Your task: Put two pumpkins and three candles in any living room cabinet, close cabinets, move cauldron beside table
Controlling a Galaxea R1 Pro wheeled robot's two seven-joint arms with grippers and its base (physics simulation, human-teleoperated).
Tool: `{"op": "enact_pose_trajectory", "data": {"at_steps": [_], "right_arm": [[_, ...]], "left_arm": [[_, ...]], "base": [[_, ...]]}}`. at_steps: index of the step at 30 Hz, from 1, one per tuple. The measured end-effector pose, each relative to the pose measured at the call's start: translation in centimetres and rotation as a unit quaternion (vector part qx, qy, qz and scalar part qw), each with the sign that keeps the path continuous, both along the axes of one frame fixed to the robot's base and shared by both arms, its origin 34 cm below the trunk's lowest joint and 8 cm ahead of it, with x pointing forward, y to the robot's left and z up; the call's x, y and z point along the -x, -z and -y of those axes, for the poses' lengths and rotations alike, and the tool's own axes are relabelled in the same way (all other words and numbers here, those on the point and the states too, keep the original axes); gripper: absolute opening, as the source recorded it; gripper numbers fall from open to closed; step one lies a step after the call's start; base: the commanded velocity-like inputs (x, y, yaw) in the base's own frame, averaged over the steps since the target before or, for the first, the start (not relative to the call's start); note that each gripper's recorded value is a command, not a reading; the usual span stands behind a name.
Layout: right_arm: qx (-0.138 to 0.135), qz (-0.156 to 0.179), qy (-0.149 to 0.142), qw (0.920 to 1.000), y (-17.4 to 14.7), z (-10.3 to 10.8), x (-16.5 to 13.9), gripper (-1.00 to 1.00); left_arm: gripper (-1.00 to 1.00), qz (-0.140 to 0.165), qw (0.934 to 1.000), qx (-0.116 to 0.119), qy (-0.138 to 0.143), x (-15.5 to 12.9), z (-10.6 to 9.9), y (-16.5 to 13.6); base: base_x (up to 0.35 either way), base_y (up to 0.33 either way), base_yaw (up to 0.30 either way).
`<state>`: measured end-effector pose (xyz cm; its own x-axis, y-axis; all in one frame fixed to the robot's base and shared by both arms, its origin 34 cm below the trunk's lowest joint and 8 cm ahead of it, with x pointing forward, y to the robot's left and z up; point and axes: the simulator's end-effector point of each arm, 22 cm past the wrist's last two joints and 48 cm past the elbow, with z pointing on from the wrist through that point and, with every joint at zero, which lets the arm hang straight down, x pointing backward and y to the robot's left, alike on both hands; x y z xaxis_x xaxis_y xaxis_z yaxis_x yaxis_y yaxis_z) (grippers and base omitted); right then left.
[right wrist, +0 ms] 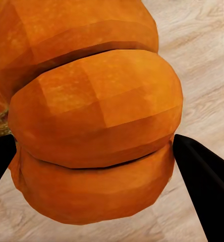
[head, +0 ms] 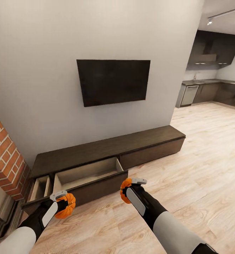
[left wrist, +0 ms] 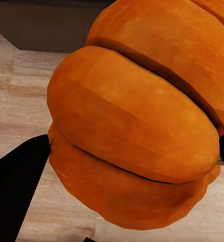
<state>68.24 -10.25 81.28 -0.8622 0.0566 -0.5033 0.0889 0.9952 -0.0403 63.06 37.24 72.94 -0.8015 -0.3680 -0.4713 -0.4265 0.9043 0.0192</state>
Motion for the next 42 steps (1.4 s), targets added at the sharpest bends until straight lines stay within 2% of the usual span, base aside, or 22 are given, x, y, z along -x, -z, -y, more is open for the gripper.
{"op": "enact_pose_trajectory", "data": {"at_steps": [9,25,28,30,32,35,37,38,42], "right_arm": [[0.001,0.002,-0.001,1.0000,-0.2,0.0,0.0,-1.00],[0.002,0.003,0.000,1.0000,-0.6,0.1,-0.1,-1.00],[0.005,0.008,0.001,1.0000,-1.3,0.1,-0.4,-1.00],[0.017,0.006,0.000,0.9998,-2.5,0.2,-0.6,-1.00],[0.040,0.008,0.003,0.9991,-4.7,0.8,-1.0,-1.00],[0.020,0.002,0.017,0.9997,-6.4,0.1,-0.9,-1.00],[-0.007,-0.016,0.026,0.9995,-6.4,-0.9,-0.1,-1.00],[-0.008,-0.019,0.028,0.9994,-6.4,-1.0,0.0,-1.00],[-0.008,-0.028,0.034,0.9990,-6.4,-0.9,0.4,-1.00]], "left_arm": [[-1.00,0.002,1.0000,0.000,-0.001,-0.1,0.0,-0.2],[-1.00,-0.002,1.0000,0.004,0.001,0.0,0.2,-0.4],[-1.00,-0.035,0.9989,0.024,0.018,0.5,1.3,-0.7],[-1.00,-0.051,0.9975,0.034,0.034,0.4,2.2,-1.5],[-1.00,-0.069,0.9950,0.050,0.052,0.6,3.3,-2.4],[-1.00,-0.083,0.9925,0.060,0.068,1.0,4.2,-2.8],[-1.00,-0.082,0.9906,0.077,0.078,0.9,5.3,-2.9],[-1.00,-0.079,0.9898,0.087,0.080,0.8,5.8,-2.9],[-1.00,-0.078,0.9882,0.099,0.088,0.8,6.4,-2.9]], "base": [[0.089,-0.217,0.278],[0.004,-0.010,0.280],[0.000,0.000,0.283],[0.000,0.000,0.288],[0.000,0.000,0.290],[0.000,0.000,0.290],[0.000,0.000,0.287],[0.000,0.000,0.287],[0.000,0.000,0.286]]}}
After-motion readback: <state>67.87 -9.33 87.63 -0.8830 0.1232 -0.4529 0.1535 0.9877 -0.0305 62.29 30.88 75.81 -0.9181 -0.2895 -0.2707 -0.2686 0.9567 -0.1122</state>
